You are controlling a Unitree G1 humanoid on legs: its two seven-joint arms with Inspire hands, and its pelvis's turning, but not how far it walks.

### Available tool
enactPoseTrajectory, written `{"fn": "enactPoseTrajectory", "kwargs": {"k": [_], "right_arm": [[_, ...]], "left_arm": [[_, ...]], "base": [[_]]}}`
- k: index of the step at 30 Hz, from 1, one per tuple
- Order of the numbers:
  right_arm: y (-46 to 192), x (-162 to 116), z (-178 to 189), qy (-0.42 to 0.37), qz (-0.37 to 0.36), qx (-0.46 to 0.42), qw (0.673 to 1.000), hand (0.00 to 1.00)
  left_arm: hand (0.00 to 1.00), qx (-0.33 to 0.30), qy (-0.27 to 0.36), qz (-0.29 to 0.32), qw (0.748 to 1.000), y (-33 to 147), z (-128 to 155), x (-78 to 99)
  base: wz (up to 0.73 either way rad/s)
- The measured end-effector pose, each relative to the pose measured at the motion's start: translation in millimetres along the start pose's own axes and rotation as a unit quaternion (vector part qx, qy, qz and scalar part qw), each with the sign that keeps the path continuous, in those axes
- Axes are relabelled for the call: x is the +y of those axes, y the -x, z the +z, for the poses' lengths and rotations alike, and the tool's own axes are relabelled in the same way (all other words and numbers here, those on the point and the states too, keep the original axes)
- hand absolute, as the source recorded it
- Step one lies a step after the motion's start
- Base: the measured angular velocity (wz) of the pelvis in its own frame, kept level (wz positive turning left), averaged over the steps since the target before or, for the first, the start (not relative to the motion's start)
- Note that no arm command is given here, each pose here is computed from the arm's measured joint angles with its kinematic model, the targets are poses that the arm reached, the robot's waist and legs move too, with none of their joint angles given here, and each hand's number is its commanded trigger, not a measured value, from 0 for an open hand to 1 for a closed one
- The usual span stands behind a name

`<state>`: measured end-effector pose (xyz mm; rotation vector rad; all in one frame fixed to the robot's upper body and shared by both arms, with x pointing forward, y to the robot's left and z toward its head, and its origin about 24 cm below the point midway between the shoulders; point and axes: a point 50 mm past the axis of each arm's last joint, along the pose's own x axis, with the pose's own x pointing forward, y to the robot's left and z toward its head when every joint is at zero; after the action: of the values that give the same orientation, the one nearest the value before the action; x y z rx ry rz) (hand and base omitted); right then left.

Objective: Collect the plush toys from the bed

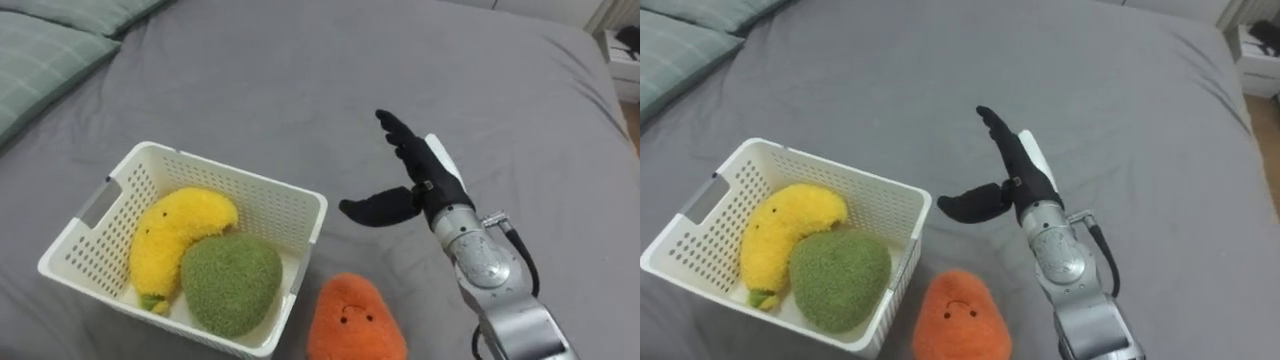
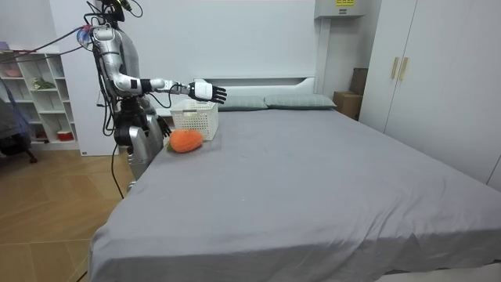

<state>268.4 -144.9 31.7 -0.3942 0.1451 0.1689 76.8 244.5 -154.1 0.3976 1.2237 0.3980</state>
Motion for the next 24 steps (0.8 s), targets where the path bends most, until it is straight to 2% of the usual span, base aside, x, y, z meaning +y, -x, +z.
{"fn": "enactPoseTrajectory", "kwargs": {"k": [7,16,24], "right_arm": [[16,-9,-26,-0.017,-0.026,0.043,0.999,0.0],[43,3,-80,-0.014,-0.006,0.149,0.989,0.0],[59,16,-101,-0.03,0.027,0.193,0.98,0.0]], "left_arm": [[0.0,0.006,0.009,-0.002,1.0,0.8,-3,-1.8],[0.0,0.009,0.017,-0.01,1.0,2.6,-7,-6.2],[0.0,0.008,0.018,-0.012,1.0,2.9,-8,-6.3]], "base": [[-0.04],[-0.02],[-0.04]]}}
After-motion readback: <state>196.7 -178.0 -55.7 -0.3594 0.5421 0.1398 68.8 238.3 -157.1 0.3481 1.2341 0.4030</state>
